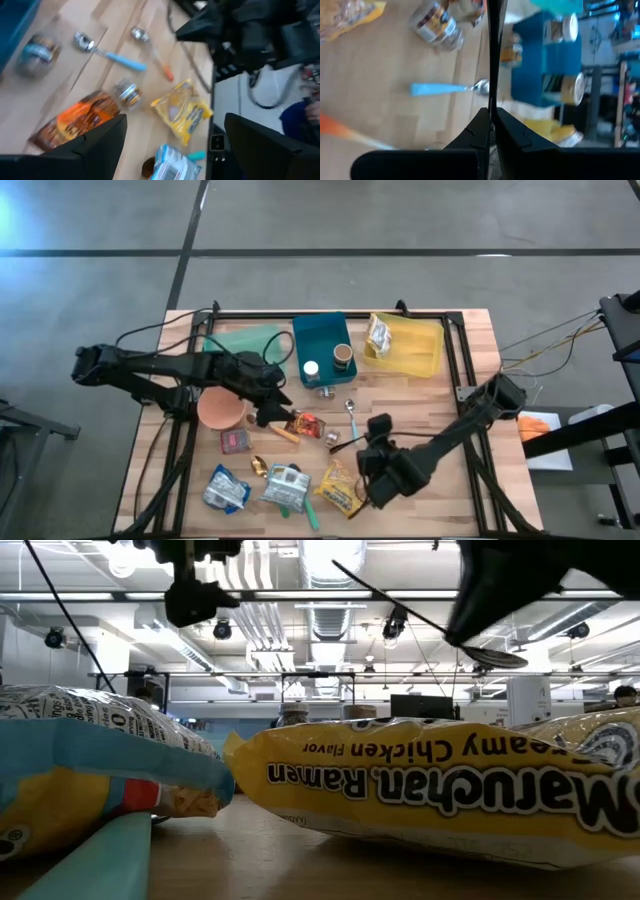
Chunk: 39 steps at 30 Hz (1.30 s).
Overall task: Pick & Place Food Item
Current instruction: Put the black spoon into the green bin
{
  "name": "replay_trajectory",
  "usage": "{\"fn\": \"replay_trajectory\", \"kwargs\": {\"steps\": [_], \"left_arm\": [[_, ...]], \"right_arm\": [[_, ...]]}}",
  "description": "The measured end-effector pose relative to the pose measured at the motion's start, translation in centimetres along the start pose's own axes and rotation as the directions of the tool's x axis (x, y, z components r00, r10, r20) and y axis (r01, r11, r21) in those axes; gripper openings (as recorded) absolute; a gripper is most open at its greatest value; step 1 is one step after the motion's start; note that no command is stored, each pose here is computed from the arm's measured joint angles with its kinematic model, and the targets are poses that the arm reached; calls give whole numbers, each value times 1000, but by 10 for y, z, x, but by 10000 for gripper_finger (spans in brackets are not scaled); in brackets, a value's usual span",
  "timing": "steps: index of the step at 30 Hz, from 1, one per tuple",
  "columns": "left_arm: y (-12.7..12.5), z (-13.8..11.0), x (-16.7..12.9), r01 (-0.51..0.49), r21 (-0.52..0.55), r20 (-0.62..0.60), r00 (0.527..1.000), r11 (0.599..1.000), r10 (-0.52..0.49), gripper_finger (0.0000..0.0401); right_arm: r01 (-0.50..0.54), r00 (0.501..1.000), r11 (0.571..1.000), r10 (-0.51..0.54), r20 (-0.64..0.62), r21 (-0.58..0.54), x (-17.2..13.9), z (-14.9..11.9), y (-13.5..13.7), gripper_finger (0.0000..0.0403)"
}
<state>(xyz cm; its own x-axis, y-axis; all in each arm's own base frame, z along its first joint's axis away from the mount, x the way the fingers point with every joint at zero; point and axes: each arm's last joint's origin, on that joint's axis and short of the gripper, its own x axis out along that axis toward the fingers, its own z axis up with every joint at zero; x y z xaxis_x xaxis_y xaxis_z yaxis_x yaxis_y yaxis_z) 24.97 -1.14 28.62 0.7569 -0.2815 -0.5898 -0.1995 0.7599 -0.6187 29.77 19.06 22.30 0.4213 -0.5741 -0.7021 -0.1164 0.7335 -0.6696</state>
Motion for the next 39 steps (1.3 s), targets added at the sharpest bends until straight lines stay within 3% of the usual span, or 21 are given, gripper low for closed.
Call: {"fn": "replay_trajectory", "kwargs": {"steps": [6,15,39], "left_arm": [[2,3,14,-22,-41,-57,998,999,19,342],[-8,18,32,71,-28,-142,987,997,-75,342],[-9,12,59,98,-59,-232,967,994,-109,342]], "right_arm": [[35,998,998,-31,59,-58,-5,19,-21,12],[28,995,982,-8,104,-187,3,38,-43,12],[39,986,971,0,165,-234,37,58,-76,12]]}}
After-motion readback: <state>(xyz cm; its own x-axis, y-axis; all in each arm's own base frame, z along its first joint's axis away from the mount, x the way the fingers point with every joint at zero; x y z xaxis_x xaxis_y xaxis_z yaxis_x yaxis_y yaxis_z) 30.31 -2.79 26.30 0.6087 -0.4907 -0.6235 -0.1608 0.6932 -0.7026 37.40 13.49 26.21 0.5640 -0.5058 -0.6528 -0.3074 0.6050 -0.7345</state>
